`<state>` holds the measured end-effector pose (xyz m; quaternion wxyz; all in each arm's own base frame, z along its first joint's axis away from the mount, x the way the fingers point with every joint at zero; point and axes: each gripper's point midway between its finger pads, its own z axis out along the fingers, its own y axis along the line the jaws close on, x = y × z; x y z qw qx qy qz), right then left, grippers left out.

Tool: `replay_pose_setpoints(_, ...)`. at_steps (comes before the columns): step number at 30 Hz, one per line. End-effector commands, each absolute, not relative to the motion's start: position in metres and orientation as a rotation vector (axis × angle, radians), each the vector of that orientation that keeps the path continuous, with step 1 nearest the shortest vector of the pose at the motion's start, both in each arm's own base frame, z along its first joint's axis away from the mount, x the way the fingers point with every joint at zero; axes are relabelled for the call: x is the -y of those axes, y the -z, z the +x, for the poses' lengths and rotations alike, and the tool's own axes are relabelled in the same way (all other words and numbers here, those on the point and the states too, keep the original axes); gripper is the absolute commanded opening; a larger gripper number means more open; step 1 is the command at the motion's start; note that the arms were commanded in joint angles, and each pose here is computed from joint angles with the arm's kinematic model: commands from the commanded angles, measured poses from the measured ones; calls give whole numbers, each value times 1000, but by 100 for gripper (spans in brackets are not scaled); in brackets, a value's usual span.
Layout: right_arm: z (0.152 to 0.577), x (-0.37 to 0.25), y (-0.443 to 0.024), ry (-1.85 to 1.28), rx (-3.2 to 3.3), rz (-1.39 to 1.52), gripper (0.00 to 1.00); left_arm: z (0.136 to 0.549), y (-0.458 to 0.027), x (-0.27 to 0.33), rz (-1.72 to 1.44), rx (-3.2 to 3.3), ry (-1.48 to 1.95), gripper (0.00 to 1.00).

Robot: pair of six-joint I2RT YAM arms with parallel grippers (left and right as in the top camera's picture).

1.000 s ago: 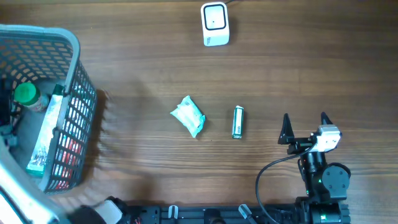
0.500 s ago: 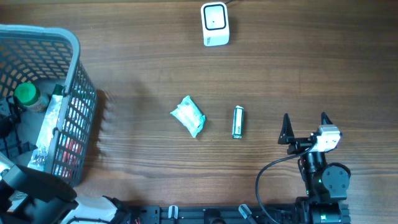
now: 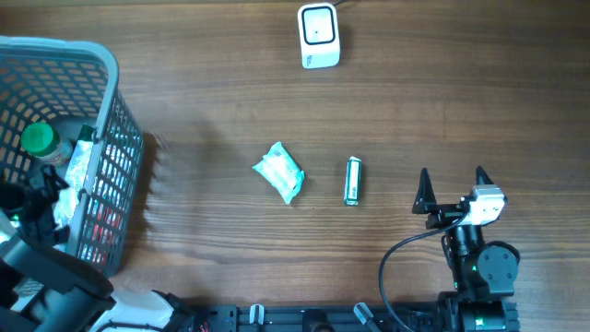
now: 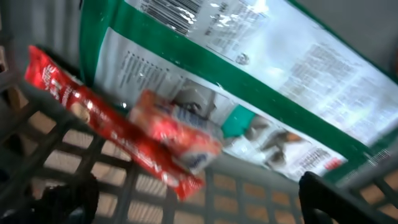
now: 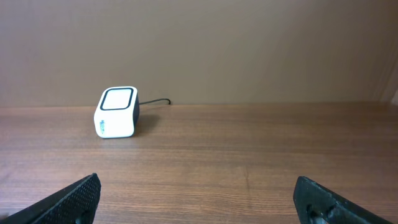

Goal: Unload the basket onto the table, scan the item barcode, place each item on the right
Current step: 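Reach into the basket and grasp the red-white snack pack with left gripper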

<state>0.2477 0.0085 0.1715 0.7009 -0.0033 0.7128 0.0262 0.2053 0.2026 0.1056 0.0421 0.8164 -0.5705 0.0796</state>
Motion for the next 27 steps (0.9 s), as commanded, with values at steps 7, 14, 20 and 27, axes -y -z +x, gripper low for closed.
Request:
replay_pose_setpoints(7,248,-8,-172,-63,-1585,2,100,186,-64,-181,2456,1654,-199,89)
replay_pose_setpoints(14,248,-8,-172,-63,-1585,2,100,181,-50,-175,2441,1658,-180,78)
replay_pose_setpoints(20,248,-8,-172,-62,-1585,2,100,179,-34,-160,2393,1690,-171,54)
replay_pose_setpoints(27,248,-8,-172,-62,-1585,2,100,187,-33,-161,2403,1720,-187,10)
